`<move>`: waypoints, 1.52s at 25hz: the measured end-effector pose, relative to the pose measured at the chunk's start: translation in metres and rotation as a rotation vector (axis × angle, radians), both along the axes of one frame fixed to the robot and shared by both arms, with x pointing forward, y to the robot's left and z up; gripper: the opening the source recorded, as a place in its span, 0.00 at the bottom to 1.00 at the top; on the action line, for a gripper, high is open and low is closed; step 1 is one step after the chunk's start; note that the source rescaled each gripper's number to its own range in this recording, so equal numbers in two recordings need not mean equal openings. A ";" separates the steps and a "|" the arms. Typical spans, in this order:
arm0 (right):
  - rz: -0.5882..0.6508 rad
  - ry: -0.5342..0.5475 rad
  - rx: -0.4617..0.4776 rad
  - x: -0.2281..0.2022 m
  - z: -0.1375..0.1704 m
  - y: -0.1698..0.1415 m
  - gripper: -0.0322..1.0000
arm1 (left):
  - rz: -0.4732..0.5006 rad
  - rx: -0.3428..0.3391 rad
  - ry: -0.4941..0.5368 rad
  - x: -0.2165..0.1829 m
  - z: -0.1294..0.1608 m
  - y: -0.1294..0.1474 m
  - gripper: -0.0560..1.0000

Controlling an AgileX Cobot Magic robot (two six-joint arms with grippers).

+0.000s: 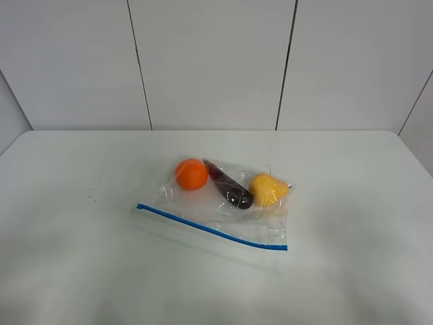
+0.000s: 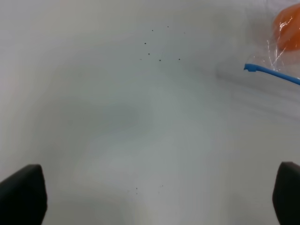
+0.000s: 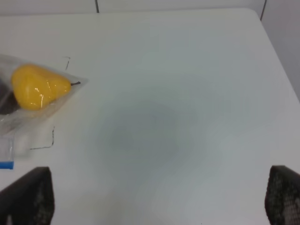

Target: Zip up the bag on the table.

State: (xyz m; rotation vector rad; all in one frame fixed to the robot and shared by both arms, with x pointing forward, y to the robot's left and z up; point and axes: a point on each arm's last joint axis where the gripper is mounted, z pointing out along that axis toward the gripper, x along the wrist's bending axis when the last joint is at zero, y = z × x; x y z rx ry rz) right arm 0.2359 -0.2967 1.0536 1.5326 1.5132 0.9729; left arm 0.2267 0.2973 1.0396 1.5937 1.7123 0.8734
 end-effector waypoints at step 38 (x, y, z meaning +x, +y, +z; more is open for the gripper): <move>-0.005 -0.001 -0.002 0.000 0.000 -0.001 1.00 | 0.000 0.000 0.000 0.000 0.000 0.000 1.00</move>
